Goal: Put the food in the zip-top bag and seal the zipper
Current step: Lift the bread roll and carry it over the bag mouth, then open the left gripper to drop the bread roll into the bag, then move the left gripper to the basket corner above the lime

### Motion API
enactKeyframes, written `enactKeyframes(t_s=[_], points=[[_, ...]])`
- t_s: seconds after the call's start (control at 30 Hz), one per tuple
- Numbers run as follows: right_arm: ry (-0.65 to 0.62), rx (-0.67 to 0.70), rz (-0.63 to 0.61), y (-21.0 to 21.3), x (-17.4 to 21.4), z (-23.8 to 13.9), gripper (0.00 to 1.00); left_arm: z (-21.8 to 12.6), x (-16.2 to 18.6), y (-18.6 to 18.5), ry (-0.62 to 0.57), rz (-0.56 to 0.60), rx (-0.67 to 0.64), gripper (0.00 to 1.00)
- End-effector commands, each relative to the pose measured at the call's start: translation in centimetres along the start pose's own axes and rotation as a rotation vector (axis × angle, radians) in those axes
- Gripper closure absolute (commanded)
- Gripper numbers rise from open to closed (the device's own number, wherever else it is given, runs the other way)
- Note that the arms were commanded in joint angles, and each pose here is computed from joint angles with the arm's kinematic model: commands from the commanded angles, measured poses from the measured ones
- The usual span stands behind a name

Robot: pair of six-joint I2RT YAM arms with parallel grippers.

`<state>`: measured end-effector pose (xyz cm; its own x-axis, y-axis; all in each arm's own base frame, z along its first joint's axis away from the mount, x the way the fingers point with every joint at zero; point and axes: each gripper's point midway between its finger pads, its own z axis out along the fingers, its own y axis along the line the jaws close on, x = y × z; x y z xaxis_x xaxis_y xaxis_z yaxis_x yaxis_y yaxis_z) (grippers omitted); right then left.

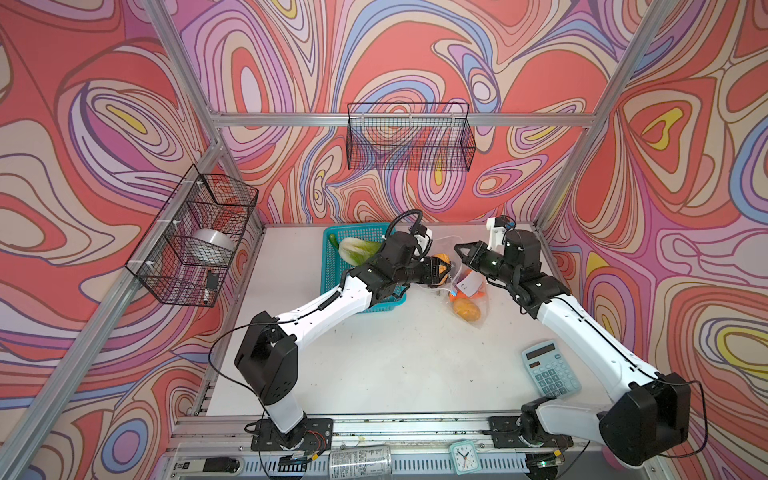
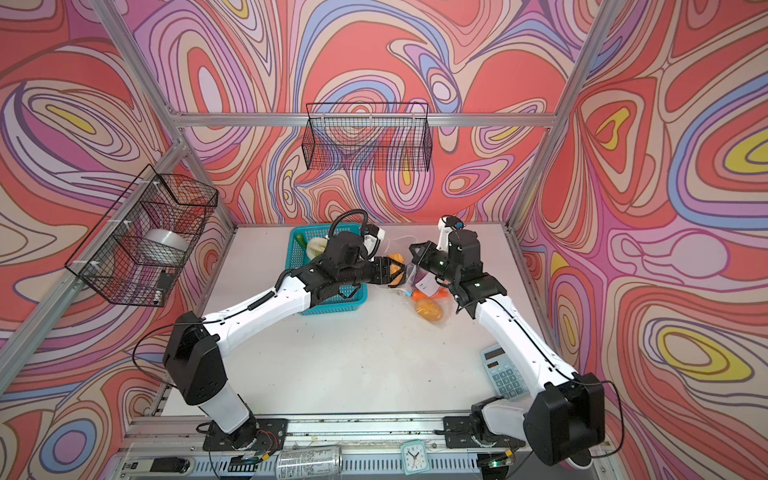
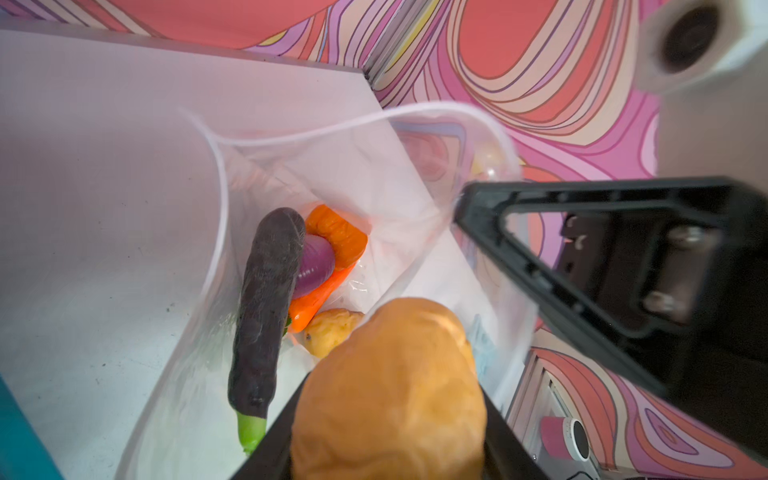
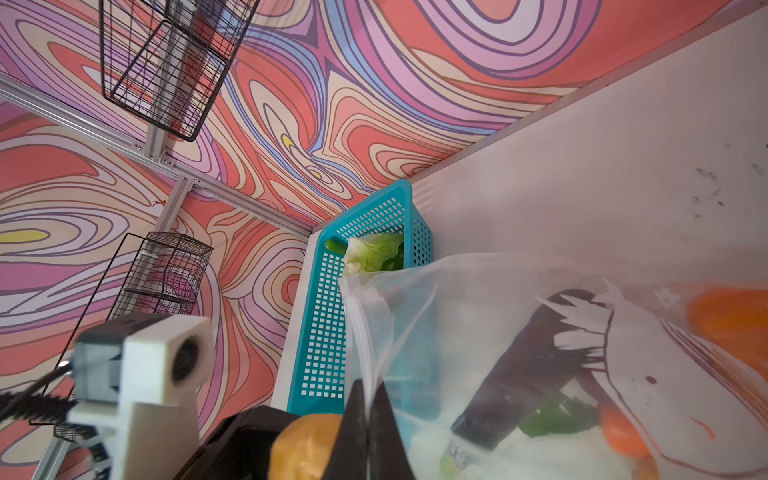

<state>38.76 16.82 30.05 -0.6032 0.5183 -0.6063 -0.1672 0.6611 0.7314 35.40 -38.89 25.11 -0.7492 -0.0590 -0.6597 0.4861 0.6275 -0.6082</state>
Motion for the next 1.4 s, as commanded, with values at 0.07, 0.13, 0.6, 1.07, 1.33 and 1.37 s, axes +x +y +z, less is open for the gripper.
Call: enactKeyframes(t_s=[0.07, 0.13, 0.6, 1.07, 1.33, 1.37], points=[[-0.023, -0.035, -0.026, 1.1, -0.5, -0.9, 1.00, 1.3, -1.4, 0.0, -0.037, 0.037, -0.017, 0.60], [-0.019, -0.054, -0.021, 1.5, -0.4, -0.9, 1.00, 1.9, -1.5, 0.5, -0.041, 0.042, -0.048, 0.59], [-0.004, -0.093, -0.020, 2.0, -0.3, -0.5, 1.00, 4.4, 0.6, 3.9, 0.091, 0.041, -0.258, 0.19], [-0.002, -0.035, -0.010, 0.6, 0.0, 0.0, 1.00, -4.3, -3.6, 0.1, -0.040, 0.138, -0.245, 0.00], [0.003, -0.037, -0.012, 0.6, 0.0, 0.1, 1.00, -9.5, -6.7, 6.9, -0.156, 0.059, -0.388, 0.00], [0.001, -0.036, -0.012, 0.6, 0.1, 0.1, 1.00, -10.2, -7.1, 8.1, -0.168, 0.057, -0.422, 0.00]])
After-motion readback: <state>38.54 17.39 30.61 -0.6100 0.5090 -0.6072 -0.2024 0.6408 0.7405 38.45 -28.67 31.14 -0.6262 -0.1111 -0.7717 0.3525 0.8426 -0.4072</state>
